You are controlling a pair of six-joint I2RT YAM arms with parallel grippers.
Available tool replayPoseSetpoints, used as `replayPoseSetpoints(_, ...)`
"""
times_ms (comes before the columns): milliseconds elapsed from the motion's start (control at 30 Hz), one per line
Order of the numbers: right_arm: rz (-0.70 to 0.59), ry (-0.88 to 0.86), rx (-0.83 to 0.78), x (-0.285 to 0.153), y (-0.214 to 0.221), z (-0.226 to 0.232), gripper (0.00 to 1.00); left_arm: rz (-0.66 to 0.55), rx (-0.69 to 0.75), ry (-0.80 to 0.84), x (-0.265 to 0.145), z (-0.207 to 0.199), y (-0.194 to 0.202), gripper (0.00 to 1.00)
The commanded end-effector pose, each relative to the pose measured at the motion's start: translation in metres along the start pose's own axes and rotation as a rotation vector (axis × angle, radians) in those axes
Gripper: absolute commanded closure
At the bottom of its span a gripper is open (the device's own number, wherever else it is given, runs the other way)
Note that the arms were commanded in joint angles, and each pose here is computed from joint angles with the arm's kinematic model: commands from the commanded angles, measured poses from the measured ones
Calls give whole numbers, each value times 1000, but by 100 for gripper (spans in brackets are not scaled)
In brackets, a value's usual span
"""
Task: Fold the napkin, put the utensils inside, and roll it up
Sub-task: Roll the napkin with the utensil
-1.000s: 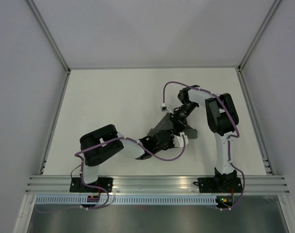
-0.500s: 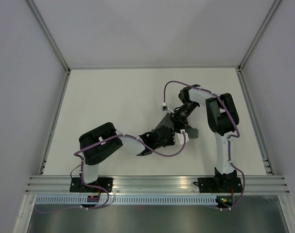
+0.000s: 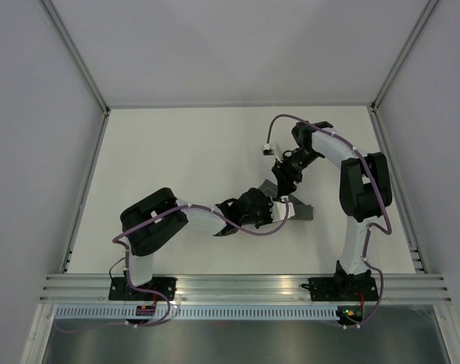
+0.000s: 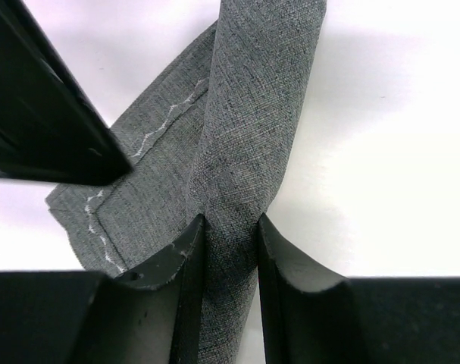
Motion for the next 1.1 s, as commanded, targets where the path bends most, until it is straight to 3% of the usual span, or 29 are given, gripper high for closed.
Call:
replayPoseSetpoints(0, -83, 103, -8, -28, -4, 4, 35, 170, -184, 247, -8, -27, 30, 90)
replayPoseSetpoints(233, -234, 330, -88, -74, 14, 35, 35, 193, -383, 393, -14, -9, 32, 90)
replayPoseSetpoints(433, -293, 535, -253, -66, 37, 72, 32, 246, -583, 562, -11, 7, 37, 89)
replayPoseSetpoints(733, -167, 631, -450, -6, 47, 101, 30, 309, -763, 739, 0, 18, 32, 84)
replayPoseSetpoints(1067, -55, 645, -565, 46, 42, 106, 30, 350, -857, 773, 10, 23, 41, 83)
Point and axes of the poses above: each gripper's point midway between its finger pads, its own x axis out along the fingers, its own z axis along the line the jaws close on, y = z × x, the point moved 10 cm from there along -x, back along the fingers, and after that the axes turned 5 degrees about -x, right-handed, at the moved point
